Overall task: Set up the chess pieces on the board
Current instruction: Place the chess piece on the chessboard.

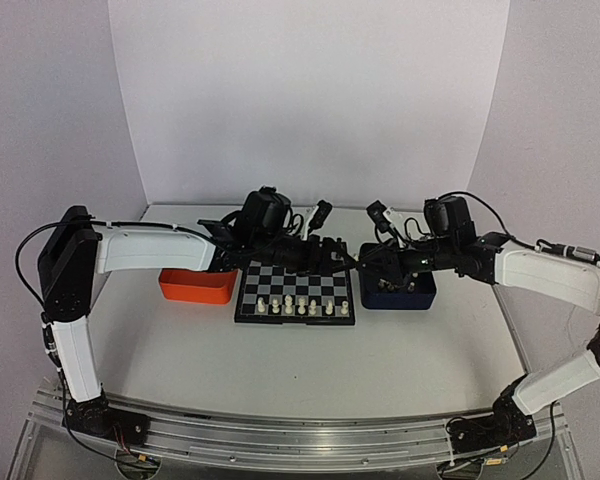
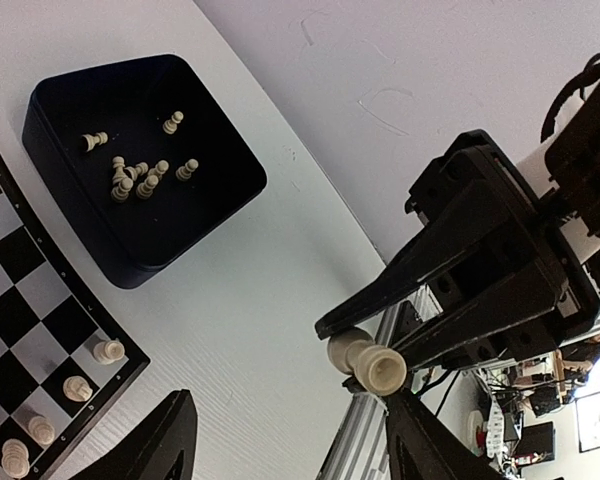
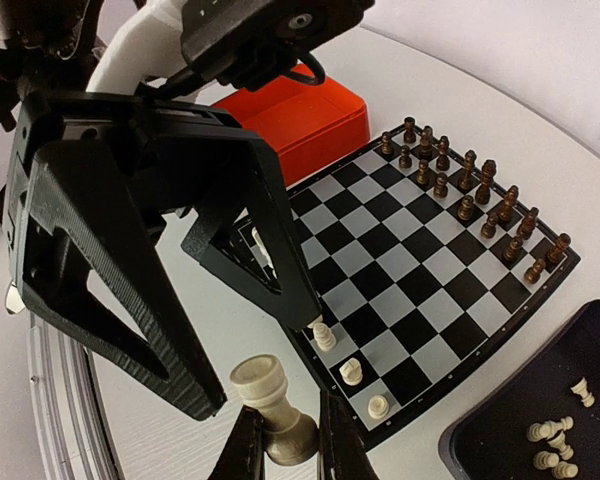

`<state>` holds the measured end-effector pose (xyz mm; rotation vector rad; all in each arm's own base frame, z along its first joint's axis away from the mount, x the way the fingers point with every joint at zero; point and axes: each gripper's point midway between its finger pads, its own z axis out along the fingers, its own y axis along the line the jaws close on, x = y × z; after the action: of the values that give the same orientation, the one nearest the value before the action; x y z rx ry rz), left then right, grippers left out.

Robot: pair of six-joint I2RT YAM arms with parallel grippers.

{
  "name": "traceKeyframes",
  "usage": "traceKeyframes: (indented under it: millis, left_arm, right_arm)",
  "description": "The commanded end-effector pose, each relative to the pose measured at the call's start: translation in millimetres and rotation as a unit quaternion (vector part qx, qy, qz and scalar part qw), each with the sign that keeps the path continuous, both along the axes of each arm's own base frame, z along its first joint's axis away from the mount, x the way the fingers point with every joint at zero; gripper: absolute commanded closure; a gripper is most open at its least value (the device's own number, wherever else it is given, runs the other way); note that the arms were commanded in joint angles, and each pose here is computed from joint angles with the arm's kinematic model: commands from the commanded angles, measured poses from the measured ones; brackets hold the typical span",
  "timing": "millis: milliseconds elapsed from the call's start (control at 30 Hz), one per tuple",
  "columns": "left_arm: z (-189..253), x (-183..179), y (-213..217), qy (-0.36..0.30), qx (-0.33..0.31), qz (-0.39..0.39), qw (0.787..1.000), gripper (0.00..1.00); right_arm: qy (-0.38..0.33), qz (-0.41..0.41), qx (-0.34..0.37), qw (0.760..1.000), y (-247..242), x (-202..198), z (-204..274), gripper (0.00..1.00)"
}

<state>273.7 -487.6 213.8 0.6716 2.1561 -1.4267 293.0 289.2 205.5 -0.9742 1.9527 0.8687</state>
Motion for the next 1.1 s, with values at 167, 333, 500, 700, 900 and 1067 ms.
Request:
traceKeyframes:
  millis: [167, 333, 500, 700, 900, 1067]
  left_arm:
    - [32.9, 2.5, -4.8, -0.01, -0.045, 0.011, 0.999, 0.44]
    - [32.3, 2.9, -6.6, -0.007, -0.045, 0.01, 0.999, 0.52]
    - [29.9, 3.1, -8.4, -0.003, -0.042, 0.009, 0.999, 0.59]
    - [28.7, 2.6, -9.1, 0.0, -0.04, 0.007, 0.999, 0.62]
    - [25.0, 1.5, -12.0, 0.006, -0.038, -0.001, 0.999, 0.63]
    - [22.5, 1.0, -13.0, 0.01, -0.036, -0.004, 0.999, 0.67]
  right_arm:
    - [-0.017, 0.02, -0.014, 1.0, 9.9, -1.9, -6.0, 1.0]
    - [-0.025, 0.023, -0.019, 0.999, 12.8, -1.4, -5.1, 1.0]
    - [-0.03, 0.019, -0.032, 0.999, 13.7, 0.9, -8.7, 1.0]
    - [-0.035, 0.012, -0.034, 0.999, 14.6, 3.4, -6.4, 1.0]
    - [-0.036, 0.013, -0.033, 0.999, 16.5, 2.7, -4.4, 1.0]
    - [-0.038, 0.012, -0.032, 0.999, 15.8, 1.4, -2.9, 1.0]
